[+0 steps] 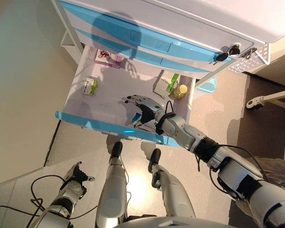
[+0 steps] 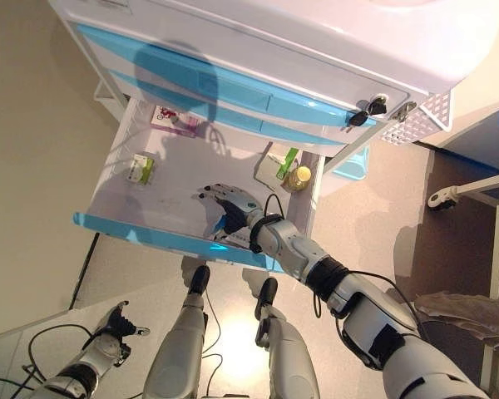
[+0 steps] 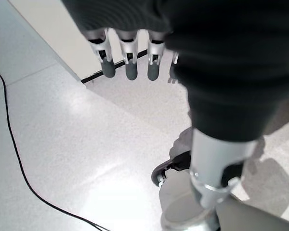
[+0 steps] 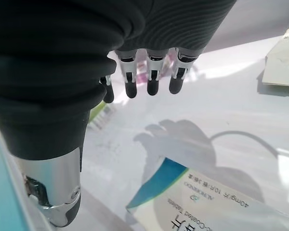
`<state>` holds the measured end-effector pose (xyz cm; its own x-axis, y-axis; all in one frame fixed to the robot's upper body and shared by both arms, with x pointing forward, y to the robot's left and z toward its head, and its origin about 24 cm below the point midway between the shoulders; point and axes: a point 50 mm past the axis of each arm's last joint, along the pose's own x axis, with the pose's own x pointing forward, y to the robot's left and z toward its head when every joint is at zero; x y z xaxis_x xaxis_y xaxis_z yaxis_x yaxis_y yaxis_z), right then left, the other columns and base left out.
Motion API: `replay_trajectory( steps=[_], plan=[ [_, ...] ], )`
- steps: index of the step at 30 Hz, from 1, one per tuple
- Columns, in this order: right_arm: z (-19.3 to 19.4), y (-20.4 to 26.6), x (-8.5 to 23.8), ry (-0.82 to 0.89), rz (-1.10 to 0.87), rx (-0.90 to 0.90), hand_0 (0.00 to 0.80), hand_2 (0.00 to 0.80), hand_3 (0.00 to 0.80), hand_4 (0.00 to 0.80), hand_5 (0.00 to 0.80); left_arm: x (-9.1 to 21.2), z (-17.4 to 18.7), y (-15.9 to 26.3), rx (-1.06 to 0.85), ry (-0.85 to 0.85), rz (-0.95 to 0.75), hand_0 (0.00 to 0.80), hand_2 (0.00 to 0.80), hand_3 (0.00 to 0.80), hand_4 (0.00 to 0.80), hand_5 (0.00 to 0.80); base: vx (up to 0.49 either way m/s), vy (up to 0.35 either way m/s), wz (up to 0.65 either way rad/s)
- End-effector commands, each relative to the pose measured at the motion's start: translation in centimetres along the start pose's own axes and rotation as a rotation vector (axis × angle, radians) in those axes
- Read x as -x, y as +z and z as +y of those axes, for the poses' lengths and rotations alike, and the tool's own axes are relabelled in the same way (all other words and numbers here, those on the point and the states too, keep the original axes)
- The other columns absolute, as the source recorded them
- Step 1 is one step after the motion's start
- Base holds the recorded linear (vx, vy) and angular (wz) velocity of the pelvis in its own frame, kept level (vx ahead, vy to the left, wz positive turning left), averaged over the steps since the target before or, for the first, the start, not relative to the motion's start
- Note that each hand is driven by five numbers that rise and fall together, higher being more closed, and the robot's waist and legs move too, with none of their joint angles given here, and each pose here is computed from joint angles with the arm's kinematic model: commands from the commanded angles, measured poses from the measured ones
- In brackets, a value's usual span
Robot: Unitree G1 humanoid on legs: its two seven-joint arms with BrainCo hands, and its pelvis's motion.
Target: Open the drawer and pick up the medicine
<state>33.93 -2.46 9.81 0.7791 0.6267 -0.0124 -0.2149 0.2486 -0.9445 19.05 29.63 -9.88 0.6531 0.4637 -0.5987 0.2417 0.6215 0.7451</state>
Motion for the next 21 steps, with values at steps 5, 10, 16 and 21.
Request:
replay_trajectory(
  steps=[5,10,16,21],
  plan=[
    [0.9,1.5,-1.5,0.036,-0.027,0.123,0.0,0.0,0.0,0.0,0.0,0.3,-0.3,-2.0,-0.019,0.005,0.068,0.0,0.0,0.0,0.0,0.0,0.0,0.0,0.0],
    [1.4,0.8,-1.9,0.056,0.027,0.154,0.0,0.0,0.0,0.0,0.0,0.3,-0.5,-1.7,-0.025,-0.002,0.061,0.0,0.0,0.0,0.0,0.0,0.0,0.0,0.0],
    [1.8,0.3,-2.0,0.073,0.058,0.187,0.0,0.0,0.0,0.0,0.0,0.3,-0.6,-1.7,-0.029,-0.005,0.062,0.0,0.0,0.0,0.0,0.0,0.0,0.0,0.0],
    [1.7,-1.4,-1.8,0.074,0.142,0.17,0.0,0.0,0.0,0.0,0.0,0.4,-0.8,-1.6,-0.03,-0.016,0.06,0.0,0.0,0.0,0.0,0.0,0.0,0.0,0.0]
  ],
)
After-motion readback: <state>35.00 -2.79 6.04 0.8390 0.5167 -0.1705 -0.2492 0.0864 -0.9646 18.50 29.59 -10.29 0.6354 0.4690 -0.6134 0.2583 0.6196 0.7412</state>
